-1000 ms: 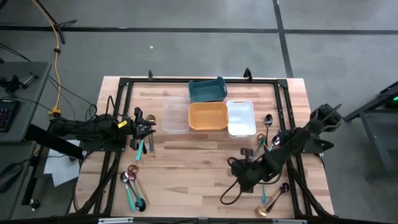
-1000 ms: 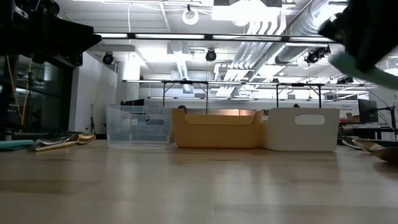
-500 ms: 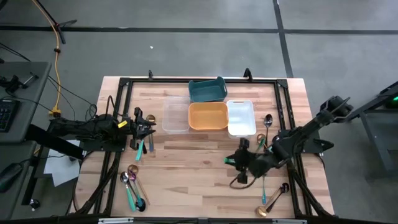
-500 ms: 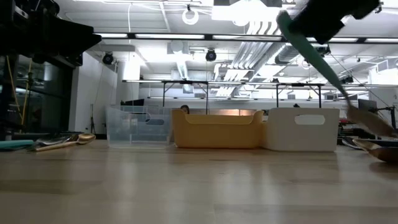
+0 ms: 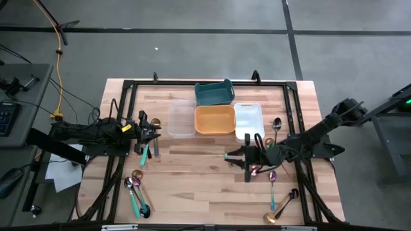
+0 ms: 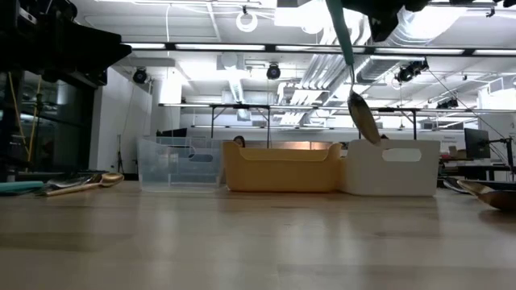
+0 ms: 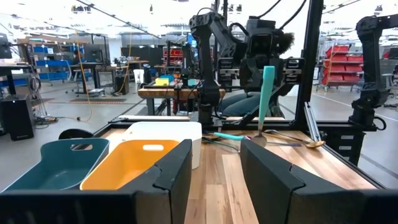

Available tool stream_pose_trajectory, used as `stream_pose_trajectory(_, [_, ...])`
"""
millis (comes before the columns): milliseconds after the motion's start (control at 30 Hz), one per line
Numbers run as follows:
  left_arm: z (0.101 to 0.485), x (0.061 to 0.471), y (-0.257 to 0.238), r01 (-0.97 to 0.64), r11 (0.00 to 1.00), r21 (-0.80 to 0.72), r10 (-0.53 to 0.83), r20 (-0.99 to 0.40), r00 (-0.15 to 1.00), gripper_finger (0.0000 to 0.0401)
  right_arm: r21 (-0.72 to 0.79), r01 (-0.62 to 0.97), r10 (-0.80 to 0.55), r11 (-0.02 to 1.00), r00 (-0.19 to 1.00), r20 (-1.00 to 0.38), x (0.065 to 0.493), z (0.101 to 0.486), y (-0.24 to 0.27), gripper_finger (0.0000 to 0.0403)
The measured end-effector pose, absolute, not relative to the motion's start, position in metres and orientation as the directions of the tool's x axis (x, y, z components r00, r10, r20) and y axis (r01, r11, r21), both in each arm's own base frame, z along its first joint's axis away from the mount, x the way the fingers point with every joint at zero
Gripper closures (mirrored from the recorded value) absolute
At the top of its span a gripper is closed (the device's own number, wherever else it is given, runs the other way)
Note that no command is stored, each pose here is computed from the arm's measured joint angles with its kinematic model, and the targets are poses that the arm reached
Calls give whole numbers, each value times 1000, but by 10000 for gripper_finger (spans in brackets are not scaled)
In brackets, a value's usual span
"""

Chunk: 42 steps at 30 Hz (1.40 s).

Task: Sort silverware by color (type)
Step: Put the turquoise blue spoon into the transparent bin

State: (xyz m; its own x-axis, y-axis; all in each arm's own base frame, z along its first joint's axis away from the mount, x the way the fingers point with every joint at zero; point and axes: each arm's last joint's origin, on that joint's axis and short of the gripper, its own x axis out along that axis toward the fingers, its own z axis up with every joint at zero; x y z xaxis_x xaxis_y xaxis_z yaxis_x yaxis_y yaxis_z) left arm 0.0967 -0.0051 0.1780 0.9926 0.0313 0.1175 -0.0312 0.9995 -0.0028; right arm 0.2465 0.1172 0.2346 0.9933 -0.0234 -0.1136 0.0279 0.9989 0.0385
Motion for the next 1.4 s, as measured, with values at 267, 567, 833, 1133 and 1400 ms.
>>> stream_pose_trajectory(267, [179, 97, -5, -28, 999, -29, 31, 128, 991, 270, 42, 20, -15, 999, 993, -118, 247, 234, 116, 336])
stream_pose_trajectory(567, [192, 100, -6, 23, 984, -179, 22, 249, 968, 270, 42, 76, -73, 996, 994, -84, 255, 238, 100, 336])
stream_pose_trajectory(833, [198, 127, -18, 87, 980, -179, -46, 222, 974, 270, 67, 92, -90, 993, 995, -37, 269, 243, 60, 336])
stream_pose_trajectory(1133, [221, 197, -32, 24, 998, -52, -20, 64, 998, 270, 73, 93, -94, 993, 996, 5, 274, 248, 37, 336])
stream_pose_trajectory(1400, [227, 262, -45, 44, 996, -73, -45, -13, 999, 270, 105, 56, -67, 993, 992, 104, 274, 257, 39, 336])
